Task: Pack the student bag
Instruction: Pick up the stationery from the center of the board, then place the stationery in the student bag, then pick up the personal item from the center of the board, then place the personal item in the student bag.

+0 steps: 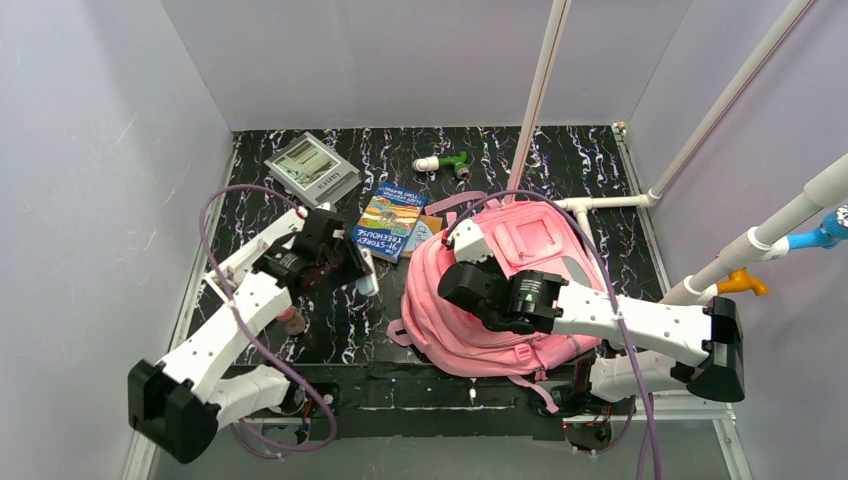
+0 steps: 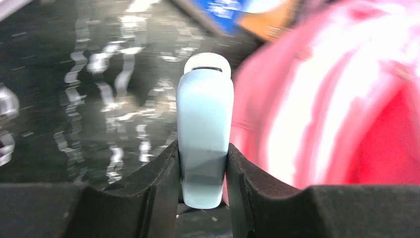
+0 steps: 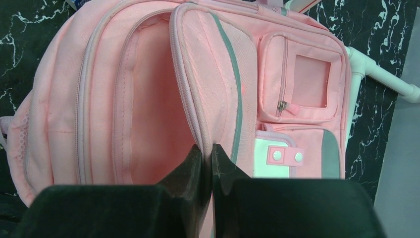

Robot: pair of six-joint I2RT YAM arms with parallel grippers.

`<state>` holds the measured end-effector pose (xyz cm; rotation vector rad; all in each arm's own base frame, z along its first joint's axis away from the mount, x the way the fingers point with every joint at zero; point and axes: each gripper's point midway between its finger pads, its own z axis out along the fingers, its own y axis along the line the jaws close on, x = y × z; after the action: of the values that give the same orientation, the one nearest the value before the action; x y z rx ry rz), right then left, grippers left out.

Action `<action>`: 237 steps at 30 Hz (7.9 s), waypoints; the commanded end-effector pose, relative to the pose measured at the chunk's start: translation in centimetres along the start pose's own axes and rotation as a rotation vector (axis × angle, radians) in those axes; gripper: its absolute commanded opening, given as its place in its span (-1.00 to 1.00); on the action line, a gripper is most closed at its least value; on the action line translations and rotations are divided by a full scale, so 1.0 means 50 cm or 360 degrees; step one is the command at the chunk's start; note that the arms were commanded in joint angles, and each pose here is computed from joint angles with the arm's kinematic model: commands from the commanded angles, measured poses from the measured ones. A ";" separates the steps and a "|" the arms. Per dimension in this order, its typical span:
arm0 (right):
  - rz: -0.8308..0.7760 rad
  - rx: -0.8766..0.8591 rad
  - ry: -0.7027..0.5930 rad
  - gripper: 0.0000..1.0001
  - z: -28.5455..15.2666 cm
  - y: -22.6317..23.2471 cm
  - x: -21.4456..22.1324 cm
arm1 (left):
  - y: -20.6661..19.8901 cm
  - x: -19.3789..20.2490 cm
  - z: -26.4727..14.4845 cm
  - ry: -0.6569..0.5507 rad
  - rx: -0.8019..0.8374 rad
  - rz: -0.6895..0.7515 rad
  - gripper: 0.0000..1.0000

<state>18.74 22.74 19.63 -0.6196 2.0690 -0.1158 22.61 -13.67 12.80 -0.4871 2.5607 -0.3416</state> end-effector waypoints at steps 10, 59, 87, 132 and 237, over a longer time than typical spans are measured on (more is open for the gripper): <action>0.0440 -0.0213 -0.0350 -0.97 -0.044 0.004 -0.100 | -0.307 0.051 -0.274 0.0148 0.2021 0.0211 -1.00; 0.0701 -0.0269 -0.0471 -0.97 -0.068 -0.001 -0.153 | -0.497 0.105 0.089 0.0313 0.1272 -0.0446 -1.00; 0.0718 -0.0183 -0.0484 -0.97 -0.083 -0.056 -0.126 | -0.373 0.149 0.035 0.0350 0.1139 -0.0085 -0.09; 0.0579 -0.0182 -0.0424 -0.97 -0.039 -0.018 -0.091 | -0.003 -0.023 -0.226 -0.0263 0.0016 0.0888 0.77; 0.0623 -0.0332 -0.0460 -0.97 -0.060 0.002 -0.129 | -0.369 0.156 -0.095 0.1059 0.1204 0.0489 -1.00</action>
<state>18.14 23.96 21.21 -0.4666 2.0031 0.2429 19.76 -32.06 17.25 0.2152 2.7937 -1.4284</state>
